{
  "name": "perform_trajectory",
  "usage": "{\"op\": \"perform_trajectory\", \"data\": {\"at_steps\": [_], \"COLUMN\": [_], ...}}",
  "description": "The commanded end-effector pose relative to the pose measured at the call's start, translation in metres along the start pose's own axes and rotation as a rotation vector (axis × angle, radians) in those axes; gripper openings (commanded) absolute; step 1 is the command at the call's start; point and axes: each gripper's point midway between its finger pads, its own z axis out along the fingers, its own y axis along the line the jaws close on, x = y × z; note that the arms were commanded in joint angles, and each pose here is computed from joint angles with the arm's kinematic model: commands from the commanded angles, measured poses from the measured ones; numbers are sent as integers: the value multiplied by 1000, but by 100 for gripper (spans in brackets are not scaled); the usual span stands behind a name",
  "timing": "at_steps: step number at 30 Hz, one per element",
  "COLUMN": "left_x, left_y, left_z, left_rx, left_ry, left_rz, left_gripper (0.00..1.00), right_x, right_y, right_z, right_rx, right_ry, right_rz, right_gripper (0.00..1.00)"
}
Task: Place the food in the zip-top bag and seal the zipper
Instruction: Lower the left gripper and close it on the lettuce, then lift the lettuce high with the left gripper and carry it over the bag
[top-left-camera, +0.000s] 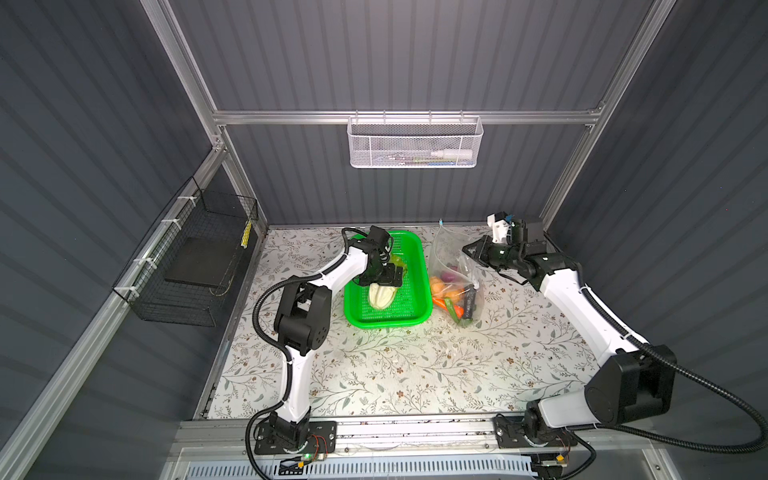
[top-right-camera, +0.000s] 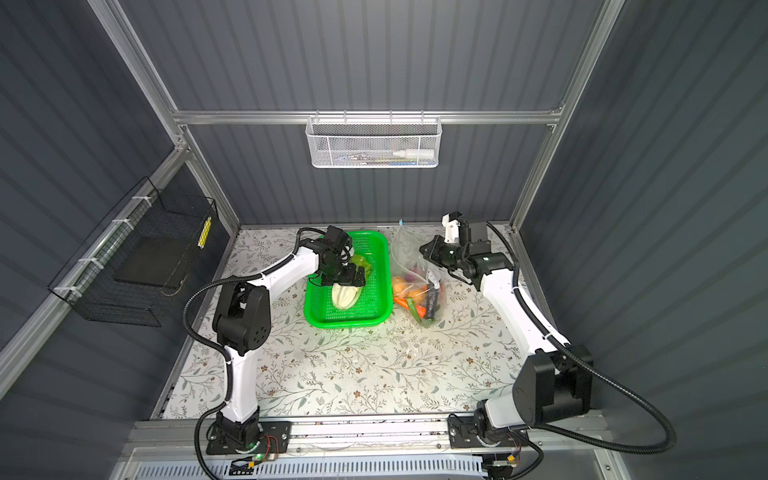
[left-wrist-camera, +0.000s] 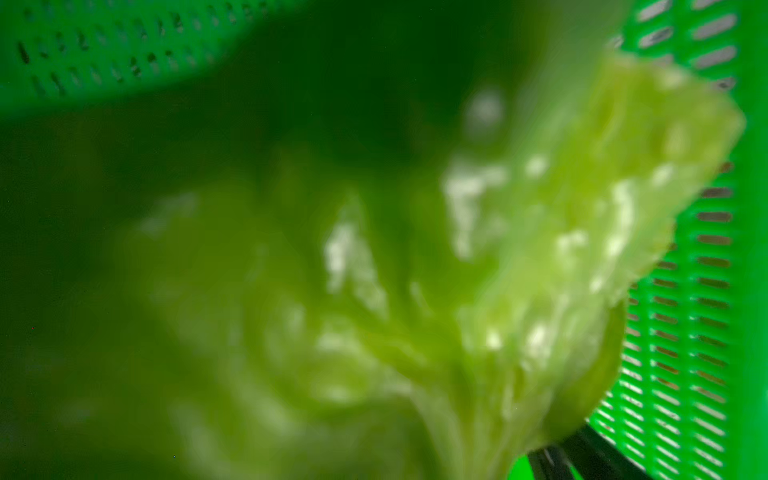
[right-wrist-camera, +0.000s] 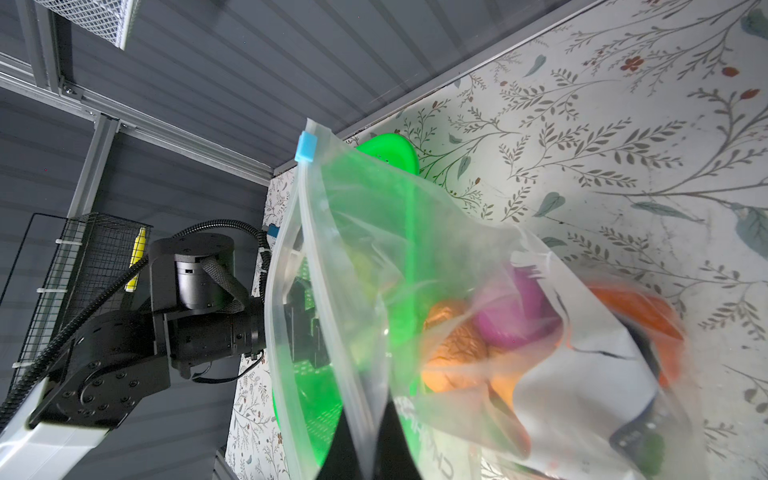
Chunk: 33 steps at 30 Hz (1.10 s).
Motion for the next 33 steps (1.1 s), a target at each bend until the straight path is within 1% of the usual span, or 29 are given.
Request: {"op": "perform_trajectory", "data": {"at_steps": [1, 4, 5, 8, 12, 14, 16, 19, 22, 25, 31, 33], "left_x": [8, 9, 9, 9, 7, 3, -2, -14, -27, -45, -91, -107], "left_y": [1, 1, 0, -1, -3, -4, -6, -7, -9, -19, -50, -65], "left_z": [8, 10, 10, 9, 3, -3, -11, -32, -60, -93, -169, -196], "left_rx": [-16, -14, -11, 0, -1, 0, 1, -11, -17, 14, 134, 203], "left_ry": [55, 61, 61, 58, 40, 20, -3, -62, -144, -252, -492, -575], "left_rz": [42, 47, 49, 54, 58, 59, 53, 38, 4, -20, -54, -64], "left_gripper": [100, 100, 98, 87, 67, 63, 62, 61, 57, 56, 53, 51], "right_x": [-9, -8, -8, -8, -8, -9, -9, -10, -12, -16, -21, -21], "right_y": [15, 15, 14, 14, 14, 14, 14, 15, 18, 21, 30, 29], "right_z": [-9, -9, -9, -9, -10, -10, -10, -9, -7, -6, -8, -5], "right_rx": [-24, -23, -22, -20, -19, -19, -18, -18, -30, -37, -68, -73], "right_ry": [-28, -28, -29, -31, -33, -34, -35, -29, -24, -25, -38, -35], "right_rz": [-26, -27, -26, -27, -30, -31, -34, -34, -32, -32, -1, 18], "right_gripper": [0, 0, 0, 0, 0, 0, 0, 0, 0, 0, 0, 0]}}
